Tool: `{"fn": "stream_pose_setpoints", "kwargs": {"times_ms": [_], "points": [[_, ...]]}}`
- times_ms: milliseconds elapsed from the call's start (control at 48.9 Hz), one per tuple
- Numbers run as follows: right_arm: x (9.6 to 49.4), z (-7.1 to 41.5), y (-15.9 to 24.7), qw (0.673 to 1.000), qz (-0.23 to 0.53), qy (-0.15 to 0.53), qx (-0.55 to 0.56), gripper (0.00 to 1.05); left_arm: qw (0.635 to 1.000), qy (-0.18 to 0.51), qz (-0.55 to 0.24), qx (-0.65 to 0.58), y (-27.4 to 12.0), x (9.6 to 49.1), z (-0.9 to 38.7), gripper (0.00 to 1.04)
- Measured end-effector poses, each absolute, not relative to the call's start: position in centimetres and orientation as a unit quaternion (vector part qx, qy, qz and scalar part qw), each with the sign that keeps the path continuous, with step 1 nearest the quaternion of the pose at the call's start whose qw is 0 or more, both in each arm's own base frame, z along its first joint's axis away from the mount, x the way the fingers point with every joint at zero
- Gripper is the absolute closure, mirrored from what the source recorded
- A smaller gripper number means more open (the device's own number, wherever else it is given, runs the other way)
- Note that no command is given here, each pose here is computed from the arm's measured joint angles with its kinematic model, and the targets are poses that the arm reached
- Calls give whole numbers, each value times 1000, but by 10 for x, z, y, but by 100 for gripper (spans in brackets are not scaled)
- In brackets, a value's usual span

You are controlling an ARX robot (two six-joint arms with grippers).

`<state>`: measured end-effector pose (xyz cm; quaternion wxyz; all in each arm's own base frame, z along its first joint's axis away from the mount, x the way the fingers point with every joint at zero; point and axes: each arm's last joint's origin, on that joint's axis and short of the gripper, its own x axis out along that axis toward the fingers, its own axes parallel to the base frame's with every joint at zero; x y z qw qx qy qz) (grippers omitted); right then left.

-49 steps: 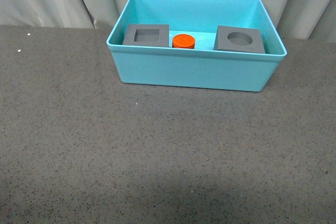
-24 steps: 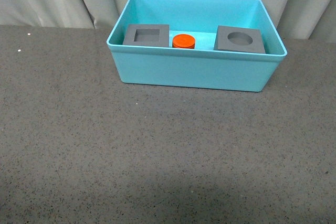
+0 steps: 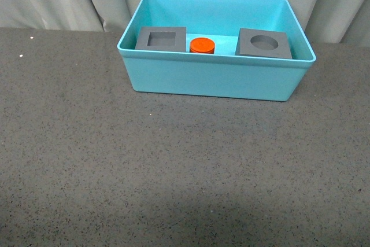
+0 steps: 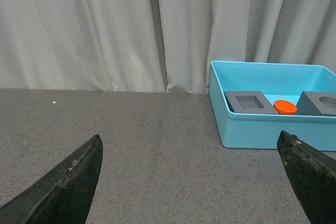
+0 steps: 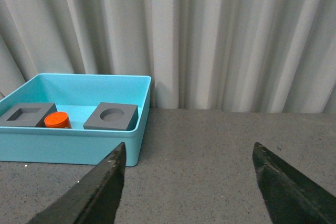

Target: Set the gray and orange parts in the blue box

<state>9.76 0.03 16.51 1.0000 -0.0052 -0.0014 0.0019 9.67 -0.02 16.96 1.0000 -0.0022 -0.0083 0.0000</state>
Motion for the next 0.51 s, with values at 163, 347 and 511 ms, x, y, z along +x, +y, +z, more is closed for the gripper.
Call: {"fn": "stream_pose_setpoints", "kwargs": {"times_ms": [163, 347, 511], "points": [[98, 165, 0, 1000, 2, -1, -4, 9, 1000, -8, 0, -2, 0, 97, 170, 7], [98, 165, 0, 1000, 2, -1, -5, 10, 1000, -8, 0, -2, 0, 97, 170, 7], [98, 165, 0, 1000, 2, -1, -5, 10, 1000, -8, 0, -2, 0, 97, 170, 7]]}}
